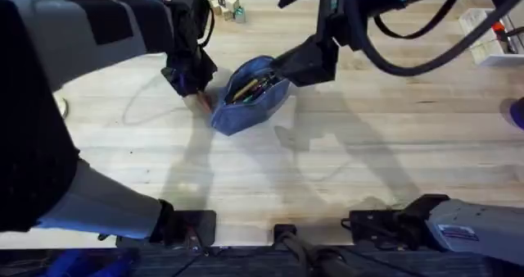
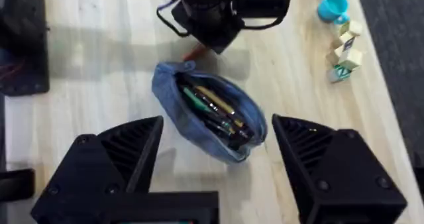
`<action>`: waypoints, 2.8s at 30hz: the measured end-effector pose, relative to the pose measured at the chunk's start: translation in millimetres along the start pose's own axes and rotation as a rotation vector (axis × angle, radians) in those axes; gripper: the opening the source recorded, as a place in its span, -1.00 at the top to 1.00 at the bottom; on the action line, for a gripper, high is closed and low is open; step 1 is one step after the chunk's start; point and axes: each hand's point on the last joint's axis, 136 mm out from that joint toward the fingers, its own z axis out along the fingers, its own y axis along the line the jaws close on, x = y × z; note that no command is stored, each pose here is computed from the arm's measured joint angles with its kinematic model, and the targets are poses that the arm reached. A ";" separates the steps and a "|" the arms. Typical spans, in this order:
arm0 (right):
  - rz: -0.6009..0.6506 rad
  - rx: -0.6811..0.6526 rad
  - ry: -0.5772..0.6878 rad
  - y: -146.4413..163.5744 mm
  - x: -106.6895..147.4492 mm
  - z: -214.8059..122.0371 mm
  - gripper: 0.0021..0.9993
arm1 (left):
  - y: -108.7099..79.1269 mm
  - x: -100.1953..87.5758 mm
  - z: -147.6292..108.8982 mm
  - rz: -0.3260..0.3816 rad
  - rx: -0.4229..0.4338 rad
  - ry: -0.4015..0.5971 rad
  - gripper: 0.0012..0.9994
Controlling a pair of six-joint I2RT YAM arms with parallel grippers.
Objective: Unzip the bag, pick up the pens from the table one at a time and place them inside, then zip the bag closed.
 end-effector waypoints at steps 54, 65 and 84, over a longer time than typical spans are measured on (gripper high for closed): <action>0.266 -0.053 0.208 71.9 46.2 -67.5 -1.00 | -128.8 104.8 -105.4 1.289 0.513 -0.144 0.91; 0.252 -0.036 0.187 66.7 41.5 -66.3 -1.00 | -99.8 105.5 -76.2 1.316 0.343 -0.053 0.91; 0.243 -0.025 0.172 63.1 38.3 -65.5 -1.00 | -108.6 95.1 -92.5 1.269 0.347 -0.086 -0.97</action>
